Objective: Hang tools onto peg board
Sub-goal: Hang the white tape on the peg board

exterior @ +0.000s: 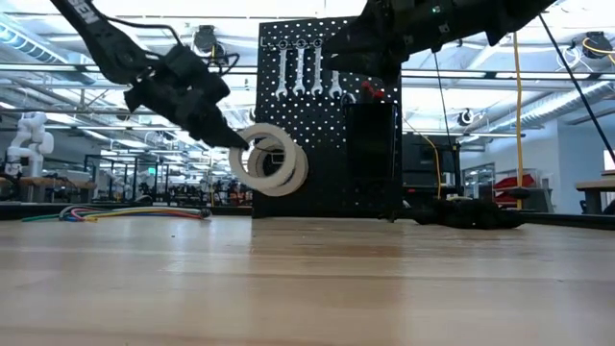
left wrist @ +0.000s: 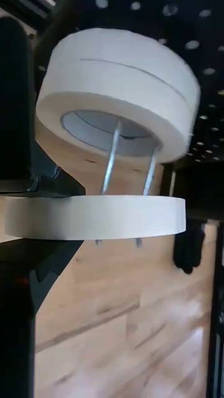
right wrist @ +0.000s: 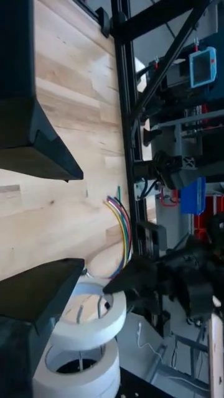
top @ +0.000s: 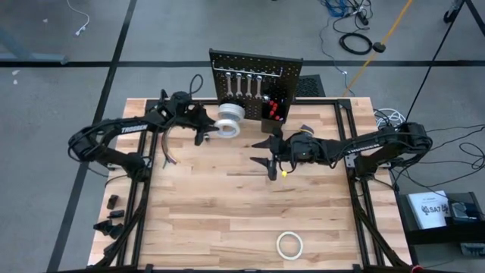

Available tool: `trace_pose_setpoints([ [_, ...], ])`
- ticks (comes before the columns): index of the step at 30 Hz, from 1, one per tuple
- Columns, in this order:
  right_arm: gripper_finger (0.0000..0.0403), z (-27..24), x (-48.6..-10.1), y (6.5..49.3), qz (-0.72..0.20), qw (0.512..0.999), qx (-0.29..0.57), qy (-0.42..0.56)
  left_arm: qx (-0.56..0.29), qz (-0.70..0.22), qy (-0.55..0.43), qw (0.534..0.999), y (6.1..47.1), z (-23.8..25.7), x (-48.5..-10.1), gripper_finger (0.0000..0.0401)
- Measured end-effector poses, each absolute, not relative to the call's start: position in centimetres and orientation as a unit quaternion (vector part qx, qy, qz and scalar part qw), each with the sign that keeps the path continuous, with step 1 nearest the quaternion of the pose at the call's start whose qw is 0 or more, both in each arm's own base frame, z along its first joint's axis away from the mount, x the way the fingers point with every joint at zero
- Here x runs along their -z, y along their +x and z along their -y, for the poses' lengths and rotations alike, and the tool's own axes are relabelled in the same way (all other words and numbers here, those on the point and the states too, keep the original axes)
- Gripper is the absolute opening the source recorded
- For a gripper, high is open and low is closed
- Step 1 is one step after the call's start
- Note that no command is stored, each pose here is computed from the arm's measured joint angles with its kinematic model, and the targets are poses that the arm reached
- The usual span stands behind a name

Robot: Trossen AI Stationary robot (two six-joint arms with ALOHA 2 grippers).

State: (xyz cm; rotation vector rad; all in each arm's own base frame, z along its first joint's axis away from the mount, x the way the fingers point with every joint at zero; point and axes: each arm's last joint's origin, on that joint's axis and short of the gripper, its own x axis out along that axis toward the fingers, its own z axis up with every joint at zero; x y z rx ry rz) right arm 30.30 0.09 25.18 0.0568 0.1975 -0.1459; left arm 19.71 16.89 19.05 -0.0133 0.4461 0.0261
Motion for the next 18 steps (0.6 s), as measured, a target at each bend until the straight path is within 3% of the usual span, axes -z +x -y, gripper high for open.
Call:
trace_pose_setpoints([
  [7, 0.0210, -0.3, -24.7, 30.2, -0.124, 0.989, 0.071, 0.039, -0.038, -0.231, -0.002, 0.972, 20.3, -17.8, -18.8, 0.0068],
  [13, 0.0210, -0.6, -24.1, 30.0, -0.155, 0.985, 0.068, 0.044, -0.077, -0.241, -0.015, 0.967, 20.6, -17.6, -19.0, 0.0161],
  [18, 0.0210, -0.7, -23.9, 29.9, -0.165, 0.983, 0.068, 0.047, -0.160, -0.263, -0.036, 0.951, 20.5, -17.9, -18.8, 0.0183],
])
